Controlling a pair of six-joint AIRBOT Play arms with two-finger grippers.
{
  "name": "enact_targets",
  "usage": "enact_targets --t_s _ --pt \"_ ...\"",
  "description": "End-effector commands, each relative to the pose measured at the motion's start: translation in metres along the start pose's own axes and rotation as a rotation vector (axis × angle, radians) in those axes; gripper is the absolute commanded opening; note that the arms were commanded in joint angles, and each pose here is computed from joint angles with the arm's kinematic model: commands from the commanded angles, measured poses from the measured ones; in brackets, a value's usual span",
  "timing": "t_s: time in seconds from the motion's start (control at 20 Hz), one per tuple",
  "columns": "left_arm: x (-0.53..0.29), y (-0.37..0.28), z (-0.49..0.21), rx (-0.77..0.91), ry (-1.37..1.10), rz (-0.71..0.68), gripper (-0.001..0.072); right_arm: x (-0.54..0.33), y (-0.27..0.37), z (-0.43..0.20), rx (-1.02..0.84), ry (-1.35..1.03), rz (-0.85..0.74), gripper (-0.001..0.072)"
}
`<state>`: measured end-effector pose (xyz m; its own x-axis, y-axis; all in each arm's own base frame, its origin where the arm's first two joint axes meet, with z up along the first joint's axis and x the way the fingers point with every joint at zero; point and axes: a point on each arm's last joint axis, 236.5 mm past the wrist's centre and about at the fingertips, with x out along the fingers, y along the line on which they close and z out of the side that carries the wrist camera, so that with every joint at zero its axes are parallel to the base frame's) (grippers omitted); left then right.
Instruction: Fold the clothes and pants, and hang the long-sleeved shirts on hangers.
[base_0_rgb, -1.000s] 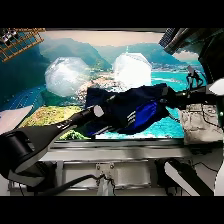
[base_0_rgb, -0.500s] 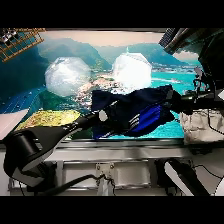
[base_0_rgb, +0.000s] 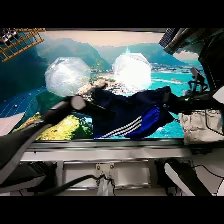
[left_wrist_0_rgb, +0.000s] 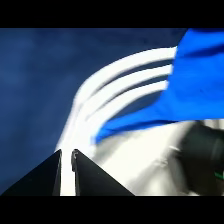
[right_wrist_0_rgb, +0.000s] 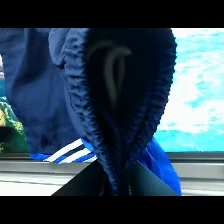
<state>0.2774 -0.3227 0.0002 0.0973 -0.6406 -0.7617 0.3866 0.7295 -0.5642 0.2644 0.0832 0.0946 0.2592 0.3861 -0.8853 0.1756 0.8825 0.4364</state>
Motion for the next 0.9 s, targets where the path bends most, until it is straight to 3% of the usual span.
enact_targets --t_s 0.0,0.25,0.55,0.6,0.65,0.7,0.75,0.85 --pt "-0.061 0.06 -0.011 -0.049 -0.052 0.129 0.0068 0.019 0.031 -0.004 -0.06 -0.018 -0.015 0.0046" --pt "-0.093 0.071 -0.081 -0.113 -0.017 0.135 0.0054 0.08 0.1 -0.026 -0.251 -0.037 -0.031 0.0046" --pt "-0.141 0.073 -0.093 -0.18 -0.183 0.231 0.0043 0.204 0.16 -0.059 -0.388 -0.025 -0.012 0.0049" --pt "-0.144 0.071 -0.093 -0.176 -0.194 0.227 0.0019 0.22 0.166 -0.064 -0.406 -0.015 -0.013 0.0163" --pt "-0.145 0.069 -0.095 -0.184 -0.193 0.221 0.0007 0.229 0.172 -0.071 -0.427 0.0 -0.013 0.0433" --pt "-0.144 0.069 -0.097 -0.204 -0.183 0.22 0.0007 0.23 0.178 -0.077 -0.455 0.009 -0.007 0.0553" --pt "-0.144 0.069 -0.098 -0.211 -0.18 0.221 0.0008 0.226 0.183 -0.081 -0.489 0.012 -0.002 0.0513" --pt "-0.144 0.069 -0.098 -0.211 -0.181 0.221 0.0018 0.211 0.18 -0.08 -0.528 0.011 -0.023 0.051"
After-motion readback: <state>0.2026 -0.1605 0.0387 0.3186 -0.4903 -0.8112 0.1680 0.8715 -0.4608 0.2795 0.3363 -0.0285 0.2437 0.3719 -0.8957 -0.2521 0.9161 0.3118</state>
